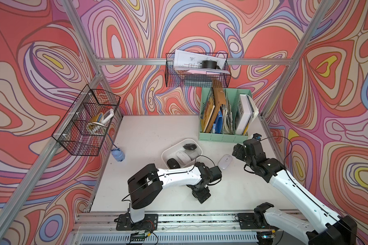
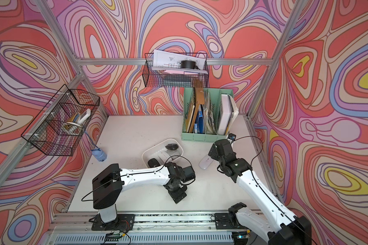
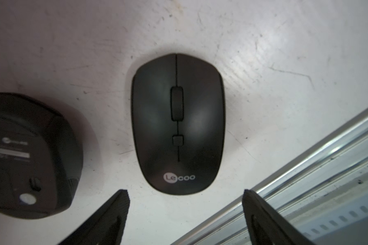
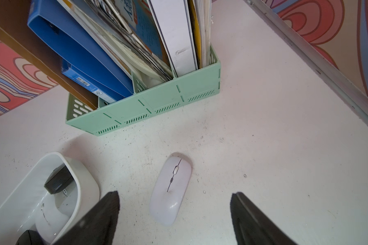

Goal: Put the mouse in the storage box
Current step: Pick up the mouse from the center of the board.

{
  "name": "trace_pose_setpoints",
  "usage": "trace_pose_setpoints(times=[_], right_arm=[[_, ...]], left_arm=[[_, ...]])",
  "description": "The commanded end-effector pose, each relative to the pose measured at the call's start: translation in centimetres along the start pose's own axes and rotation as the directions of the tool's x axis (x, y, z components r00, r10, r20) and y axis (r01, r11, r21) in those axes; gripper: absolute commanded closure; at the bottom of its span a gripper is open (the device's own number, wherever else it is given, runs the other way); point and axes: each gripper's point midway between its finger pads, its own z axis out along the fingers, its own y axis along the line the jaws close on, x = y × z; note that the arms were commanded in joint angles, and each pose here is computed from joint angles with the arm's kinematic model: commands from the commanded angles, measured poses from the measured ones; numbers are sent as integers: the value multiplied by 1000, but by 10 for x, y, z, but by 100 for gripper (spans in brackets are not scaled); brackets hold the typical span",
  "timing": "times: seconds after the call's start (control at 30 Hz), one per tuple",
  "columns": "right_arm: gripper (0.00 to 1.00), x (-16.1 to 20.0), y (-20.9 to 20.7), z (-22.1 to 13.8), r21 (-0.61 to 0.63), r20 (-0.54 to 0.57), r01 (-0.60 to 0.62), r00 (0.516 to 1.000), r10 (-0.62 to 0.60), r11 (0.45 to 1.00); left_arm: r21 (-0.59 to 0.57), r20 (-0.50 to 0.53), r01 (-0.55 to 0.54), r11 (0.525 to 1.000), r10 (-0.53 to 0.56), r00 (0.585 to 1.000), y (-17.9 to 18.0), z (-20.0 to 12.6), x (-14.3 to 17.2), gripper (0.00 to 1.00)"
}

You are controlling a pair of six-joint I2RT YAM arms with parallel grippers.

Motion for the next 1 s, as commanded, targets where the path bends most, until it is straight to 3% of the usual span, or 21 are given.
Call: trace_pose_setpoints(times=[0.0, 0.23, 0.57, 0.77, 0.97], right_arm=[[16, 4, -5, 2, 12, 3, -21, 1000, 21, 1000], [16, 7, -7, 4, 23, -8, -12, 1000, 12, 1000], [17, 10, -11, 3, 34, -12, -11, 1000, 12, 999], [17, 12, -13, 3, 35, -11, -14, 1000, 15, 999], [17, 10, -13, 2, 40, -8, -11, 1000, 12, 999]], left_arm=[[19, 10, -21, 1000, 20, 1000, -7, 3, -10, 16], [2, 18, -11, 1000, 11, 1000, -7, 13, -25, 21], [-39, 16, 23, 999, -22, 1000, 0, 27, -25, 39], [-35, 50, 28, 999, -26, 998, 1, 19, -29, 49], [5, 118, 69, 998, -69, 991, 3, -11, -39, 52]])
